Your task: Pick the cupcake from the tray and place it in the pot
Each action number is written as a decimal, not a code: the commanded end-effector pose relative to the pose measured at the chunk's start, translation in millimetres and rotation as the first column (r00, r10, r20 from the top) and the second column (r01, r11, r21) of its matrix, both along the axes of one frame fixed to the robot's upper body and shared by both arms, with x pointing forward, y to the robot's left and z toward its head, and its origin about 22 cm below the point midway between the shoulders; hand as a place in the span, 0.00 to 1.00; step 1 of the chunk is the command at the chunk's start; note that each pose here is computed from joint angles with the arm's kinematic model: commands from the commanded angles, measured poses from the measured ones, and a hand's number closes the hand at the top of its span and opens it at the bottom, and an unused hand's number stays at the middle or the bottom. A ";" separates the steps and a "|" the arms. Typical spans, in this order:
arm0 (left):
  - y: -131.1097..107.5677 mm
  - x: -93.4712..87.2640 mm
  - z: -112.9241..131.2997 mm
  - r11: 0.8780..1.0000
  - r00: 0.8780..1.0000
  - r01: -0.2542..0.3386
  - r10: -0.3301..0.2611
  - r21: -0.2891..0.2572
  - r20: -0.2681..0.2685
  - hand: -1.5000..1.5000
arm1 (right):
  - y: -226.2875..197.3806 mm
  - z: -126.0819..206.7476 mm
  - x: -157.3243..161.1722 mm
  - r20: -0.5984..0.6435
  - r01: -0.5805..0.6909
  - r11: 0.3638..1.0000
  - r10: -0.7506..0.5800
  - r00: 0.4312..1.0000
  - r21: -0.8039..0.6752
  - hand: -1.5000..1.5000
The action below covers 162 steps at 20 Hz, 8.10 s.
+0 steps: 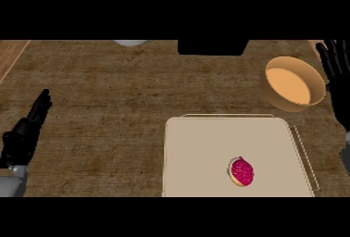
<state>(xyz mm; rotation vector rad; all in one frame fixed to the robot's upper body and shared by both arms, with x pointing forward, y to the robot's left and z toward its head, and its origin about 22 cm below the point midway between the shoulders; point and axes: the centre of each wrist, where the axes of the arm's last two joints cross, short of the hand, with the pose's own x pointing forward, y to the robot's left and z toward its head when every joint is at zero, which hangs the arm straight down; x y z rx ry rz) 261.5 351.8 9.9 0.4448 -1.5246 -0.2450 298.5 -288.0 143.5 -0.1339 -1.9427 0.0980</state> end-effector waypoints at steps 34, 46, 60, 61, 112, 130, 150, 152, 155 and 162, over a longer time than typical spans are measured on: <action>-76.3 54.9 65.4 0.918 0.973 0.141 -0.059 -0.371 0.223 0.50 | -30.6 -29.7 12.1 -0.082 -0.556 0.103 0.951 0.299 -0.825 0.00; -79.4 45.4 69.6 0.925 0.974 0.121 -0.040 -0.360 0.225 0.50 | -7.5 -82.8 12.1 -0.209 -0.563 -0.012 0.935 0.287 -0.827 0.00; -69.1 32.3 59.9 0.923 0.971 0.121 -0.035 -0.365 0.235 0.50 | -0.1 -111.5 3.3 -0.174 -0.507 0.022 0.926 0.336 -0.861 0.00; -69.5 54.6 86.1 0.924 0.972 0.110 -0.023 -0.367 0.233 0.50 | 22.0 -115.7 3.8 -0.160 -0.498 0.039 0.923 0.350 -0.866 0.00; -67.9 32.4 53.2 0.933 0.981 0.042 0.029 -0.358 0.190 0.50 | 151.5 -75.4 -9.9 0.094 0.073 0.542 0.012 0.996 -0.837 1.00; -88.5 49.0 70.7 0.925 0.973 0.113 -0.028 -0.364 0.230 0.50 | 72.6 80.5 -6.1 0.254 0.511 0.383 -0.551 0.795 -0.769 1.00; -88.0 38.4 75.5 0.925 0.971 0.127 -0.041 -0.359 0.236 0.50 | -119.2 29.2 70.8 0.202 0.493 0.378 -0.595 0.778 -0.784 1.00; -63.1 40.7 53.9 0.917 0.972 0.127 -0.039 -0.377 0.233 0.50 | -105.4 24.9 84.9 0.198 0.485 0.374 -0.593 0.781 -0.791 1.00; -96.2 43.5 73.8 0.916 0.969 0.137 -0.046 -0.376 0.242 0.50 | -133.7 -9.0 76.6 0.125 0.403 0.368 -0.590 0.798 -0.838 1.00; -93.9 46.1 74.6 0.919 0.972 0.144 -0.063 -0.366 0.225 0.50 | -128.5 -25.9 97.9 -0.189 0.222 0.600 -0.544 0.817 -0.768 0.00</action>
